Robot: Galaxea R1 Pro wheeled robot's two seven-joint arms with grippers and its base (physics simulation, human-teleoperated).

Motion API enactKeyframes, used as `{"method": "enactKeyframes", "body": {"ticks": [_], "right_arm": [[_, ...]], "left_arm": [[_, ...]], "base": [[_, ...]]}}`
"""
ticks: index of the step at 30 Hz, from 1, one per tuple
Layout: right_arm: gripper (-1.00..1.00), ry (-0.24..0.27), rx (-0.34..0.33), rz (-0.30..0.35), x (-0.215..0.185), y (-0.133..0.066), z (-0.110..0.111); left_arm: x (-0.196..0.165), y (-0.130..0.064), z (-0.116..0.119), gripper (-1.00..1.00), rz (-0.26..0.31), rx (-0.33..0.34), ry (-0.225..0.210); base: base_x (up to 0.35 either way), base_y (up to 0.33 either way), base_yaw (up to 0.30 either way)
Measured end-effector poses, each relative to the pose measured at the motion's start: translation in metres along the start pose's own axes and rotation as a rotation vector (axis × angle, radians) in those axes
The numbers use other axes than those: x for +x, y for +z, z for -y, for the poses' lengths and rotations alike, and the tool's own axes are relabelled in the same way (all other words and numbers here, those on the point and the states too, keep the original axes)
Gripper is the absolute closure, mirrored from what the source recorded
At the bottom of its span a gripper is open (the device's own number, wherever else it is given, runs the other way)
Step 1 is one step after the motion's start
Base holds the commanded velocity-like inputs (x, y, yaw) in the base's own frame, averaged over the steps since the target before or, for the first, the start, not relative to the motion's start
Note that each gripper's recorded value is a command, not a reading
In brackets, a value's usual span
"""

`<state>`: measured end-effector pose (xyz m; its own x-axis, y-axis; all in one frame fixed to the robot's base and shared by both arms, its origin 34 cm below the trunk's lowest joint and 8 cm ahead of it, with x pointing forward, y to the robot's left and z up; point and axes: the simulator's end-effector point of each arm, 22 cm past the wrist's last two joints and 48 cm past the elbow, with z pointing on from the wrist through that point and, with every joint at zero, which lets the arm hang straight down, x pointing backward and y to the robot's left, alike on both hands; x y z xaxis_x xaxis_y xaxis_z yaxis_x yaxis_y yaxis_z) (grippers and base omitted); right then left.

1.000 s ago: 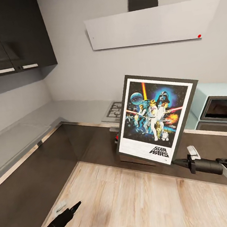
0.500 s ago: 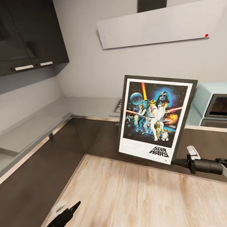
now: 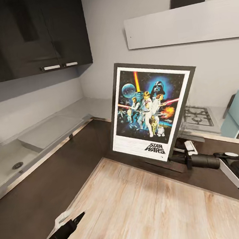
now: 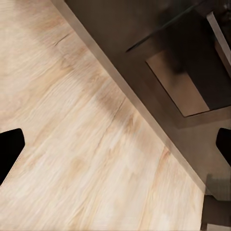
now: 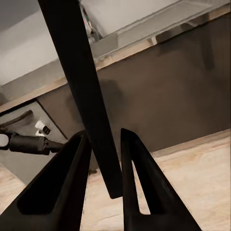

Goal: Pick up the poster from the kitchen countertop and hang it on one of the wall nails in the kitchen.

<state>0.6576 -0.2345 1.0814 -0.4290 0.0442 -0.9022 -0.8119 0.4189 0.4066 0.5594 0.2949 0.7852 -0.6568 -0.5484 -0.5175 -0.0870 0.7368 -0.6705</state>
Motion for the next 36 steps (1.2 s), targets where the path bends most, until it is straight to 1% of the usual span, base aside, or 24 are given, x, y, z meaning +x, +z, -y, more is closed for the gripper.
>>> {"method": "enactKeyframes", "body": {"ticks": [2,4,7,13,17,23,28,36], "right_arm": [[1.00,0.034,-0.004,-0.014,-0.005,0.004,-0.004],[1.00,0.060,0.004,-0.024,-0.005,0.005,-0.004],[1.00,0.082,0.058,-0.036,-0.004,0.006,0.007],[1.00,0.090,0.066,-0.081,0.009,0.015,0.007],[1.00,0.089,0.065,-0.086,0.011,0.017,0.006],[1.00,0.087,0.064,-0.087,0.011,0.017,0.006],[1.00,0.089,0.064,-0.088,0.013,0.017,0.006],[1.00,0.103,0.063,-0.093,0.021,0.015,0.004]], "left_arm": [[0.000,0.000,0.000,-1.00,0.000,0.000,0.000],[0.000,0.000,0.000,-1.00,0.000,0.000,0.000],[0.000,0.000,0.000,-1.00,0.000,0.000,0.000],[0.001,0.001,0.000,-1.00,-0.001,0.001,0.001],[0.001,0.001,0.000,-1.00,-0.001,0.000,0.000],[0.000,0.001,0.000,-1.00,0.001,-0.001,0.001],[0.000,0.001,0.000,-1.00,0.002,-0.002,0.001],[0.000,0.001,0.000,-1.00,0.003,-0.002,0.001]], "base": [[0.000,0.000,0.293],[0.000,0.000,0.292],[-0.032,0.000,0.291],[-0.246,0.000,0.291],[-0.304,0.000,0.291],[-0.137,0.000,0.290],[-0.261,0.000,0.284],[-0.334,0.000,0.054]]}}
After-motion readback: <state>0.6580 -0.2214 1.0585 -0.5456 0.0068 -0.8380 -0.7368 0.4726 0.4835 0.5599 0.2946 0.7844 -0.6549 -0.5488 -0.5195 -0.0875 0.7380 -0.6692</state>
